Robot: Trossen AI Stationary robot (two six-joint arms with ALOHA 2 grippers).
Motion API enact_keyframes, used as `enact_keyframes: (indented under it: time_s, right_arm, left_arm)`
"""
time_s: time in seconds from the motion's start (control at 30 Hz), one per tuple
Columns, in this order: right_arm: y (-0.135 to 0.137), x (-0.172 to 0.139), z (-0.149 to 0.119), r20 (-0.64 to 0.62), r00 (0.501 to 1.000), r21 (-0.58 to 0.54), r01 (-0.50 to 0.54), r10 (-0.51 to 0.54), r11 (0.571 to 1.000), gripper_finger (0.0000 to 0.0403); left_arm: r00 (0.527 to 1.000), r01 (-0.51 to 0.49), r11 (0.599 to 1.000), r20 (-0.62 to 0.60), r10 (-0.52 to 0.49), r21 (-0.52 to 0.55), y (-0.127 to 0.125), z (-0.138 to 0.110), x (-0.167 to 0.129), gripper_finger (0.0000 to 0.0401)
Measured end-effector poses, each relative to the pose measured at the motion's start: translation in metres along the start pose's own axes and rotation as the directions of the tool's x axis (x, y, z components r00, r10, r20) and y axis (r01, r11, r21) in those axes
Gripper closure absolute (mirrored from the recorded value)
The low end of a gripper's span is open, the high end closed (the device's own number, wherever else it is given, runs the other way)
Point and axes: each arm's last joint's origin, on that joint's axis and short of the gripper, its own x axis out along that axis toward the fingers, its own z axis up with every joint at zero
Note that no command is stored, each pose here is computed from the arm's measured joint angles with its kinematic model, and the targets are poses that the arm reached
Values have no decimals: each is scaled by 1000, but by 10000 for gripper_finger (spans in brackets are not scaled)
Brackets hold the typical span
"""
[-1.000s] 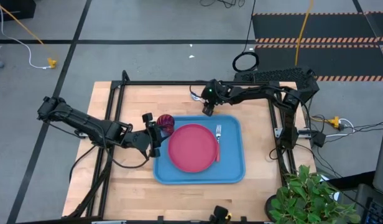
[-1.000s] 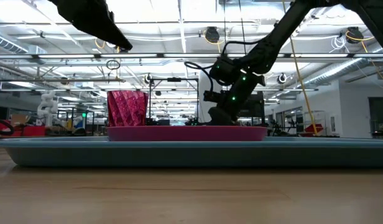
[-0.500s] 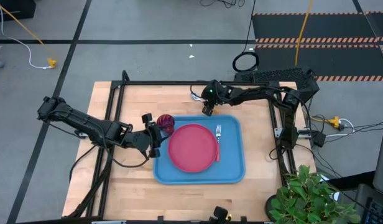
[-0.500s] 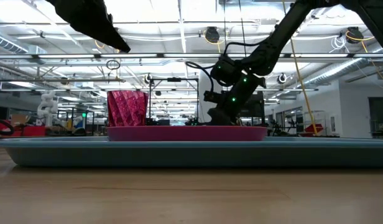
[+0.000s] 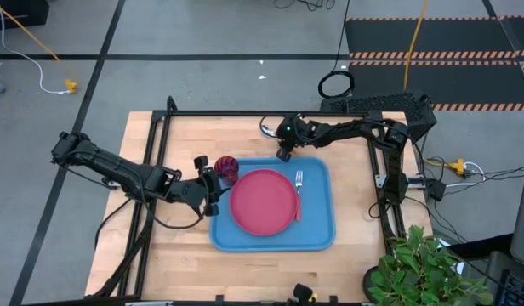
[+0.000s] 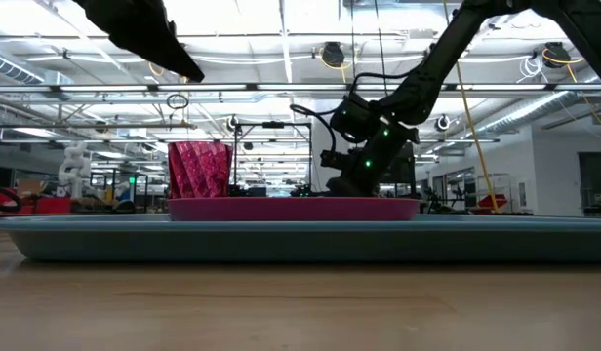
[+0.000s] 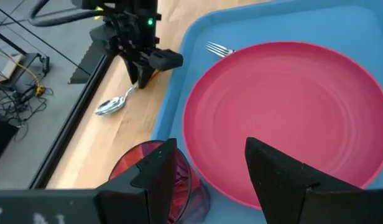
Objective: Pick and place plate/cup/fork/spoon on tray
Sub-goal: Put the yellow spoon on the blue tray to the right of the pink fork
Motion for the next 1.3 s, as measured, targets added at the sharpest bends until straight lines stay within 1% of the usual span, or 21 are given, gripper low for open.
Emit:
enact_keyframes:
  time_s: [0.07, 0.27, 0.47, 0.6, 0.77, 0.9, 1.03, 1.2, 1.3]
  right_arm:
    - [0, 3, -1, -4, 1000, 1, 0, 0, 1000, 318]
    - [1, 5, -3, -12, 1000, 25, 4, -4, 1000, 377]
    - [0, -4, 0, -16, 1000, 81, 18, -17, 997, 377]
    - [3, -17, 7, 1, 999, 79, 49, -50, 996, 370]
    - [9, -33, 14, 21, 999, 69, 37, -38, 997, 374]
    - [13, -51, 22, 56, 998, 88, 27, -32, 996, 371]
    - [27, -76, 25, 33, 999, 96, 10, -13, 995, 372]
    - [52, -117, 25, 19, 997, 102, 71, -73, 992, 370]
    - [68, -138, 24, 34, 996, 111, 83, -87, 990, 370]
  left_arm:
    - [1000, 2, 1000, 16, -2, 1, 0, 2, 0, 208]
    - [996, -7, 997, 89, -1, 80, 1, 10, 1, 208]
    - [992, -26, 984, 129, 3, 178, 1, 15, 0, 208]
    - [984, -60, 979, 174, 26, 196, 1, 20, -1, 208]
    - [982, -70, 972, 189, 27, 225, 1, 21, -1, 208]
    - [981, -73, 969, 190, 28, 237, 1, 21, -1, 208]
    - [981, -72, 972, 190, 29, 223, 1, 21, -1, 208]
    - [981, -72, 973, 191, 29, 221, 1, 22, -1, 208]
    - [980, -72, 974, 196, 29, 215, 1, 22, -1, 208]
